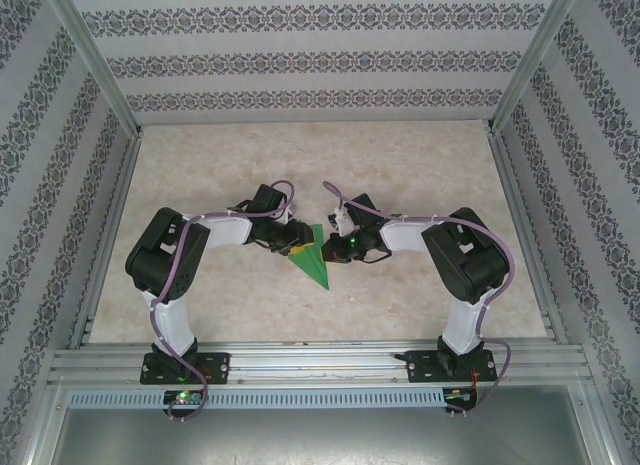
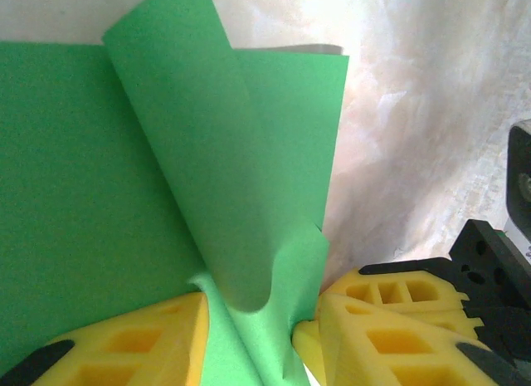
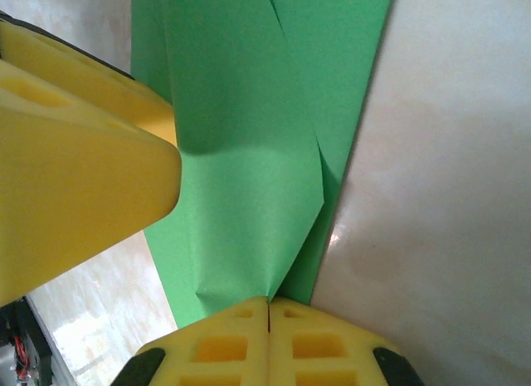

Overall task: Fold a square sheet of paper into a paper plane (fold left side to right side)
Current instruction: Fourth fold the wing at the center of the table.

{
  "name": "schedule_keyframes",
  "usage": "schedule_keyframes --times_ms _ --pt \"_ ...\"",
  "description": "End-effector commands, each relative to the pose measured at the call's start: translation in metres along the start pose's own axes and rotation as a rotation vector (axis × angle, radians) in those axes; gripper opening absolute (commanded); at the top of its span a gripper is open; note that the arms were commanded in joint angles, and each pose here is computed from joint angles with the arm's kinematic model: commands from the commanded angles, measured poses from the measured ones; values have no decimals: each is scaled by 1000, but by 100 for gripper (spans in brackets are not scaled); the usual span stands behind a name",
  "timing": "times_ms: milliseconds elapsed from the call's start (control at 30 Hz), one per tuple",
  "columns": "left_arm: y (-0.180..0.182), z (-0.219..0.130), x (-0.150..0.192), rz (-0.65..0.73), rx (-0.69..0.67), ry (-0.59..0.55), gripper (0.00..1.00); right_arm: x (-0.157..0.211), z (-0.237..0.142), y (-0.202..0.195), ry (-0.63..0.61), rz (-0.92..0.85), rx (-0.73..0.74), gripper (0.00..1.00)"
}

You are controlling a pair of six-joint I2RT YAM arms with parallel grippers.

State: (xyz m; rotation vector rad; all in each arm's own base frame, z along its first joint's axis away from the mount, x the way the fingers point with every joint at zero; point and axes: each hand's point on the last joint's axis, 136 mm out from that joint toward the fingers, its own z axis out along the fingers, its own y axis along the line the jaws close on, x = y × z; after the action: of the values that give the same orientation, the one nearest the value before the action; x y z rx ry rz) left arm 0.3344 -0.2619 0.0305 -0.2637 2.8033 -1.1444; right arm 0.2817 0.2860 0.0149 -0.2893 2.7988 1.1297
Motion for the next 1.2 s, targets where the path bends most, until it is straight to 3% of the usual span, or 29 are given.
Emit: schedule_keyframes --times_ms 0,267,533,667,1167 --pt "-8 -9 4 11 -16 -5 43 26 13 -37 79 44 149 0" --pt "-26 -35 -4 62 -8 -68 43 31 14 -46 96 57 185 0" --pt "-43 -19 1 76 125 -11 14 30 15 -47 97 58 195 0" --pt "-41 -7 1 73 135 10 7 31 14 -48 104 56 203 0" --pt "0 17 4 25 34 37 5 35 14 -54 127 45 245 0"
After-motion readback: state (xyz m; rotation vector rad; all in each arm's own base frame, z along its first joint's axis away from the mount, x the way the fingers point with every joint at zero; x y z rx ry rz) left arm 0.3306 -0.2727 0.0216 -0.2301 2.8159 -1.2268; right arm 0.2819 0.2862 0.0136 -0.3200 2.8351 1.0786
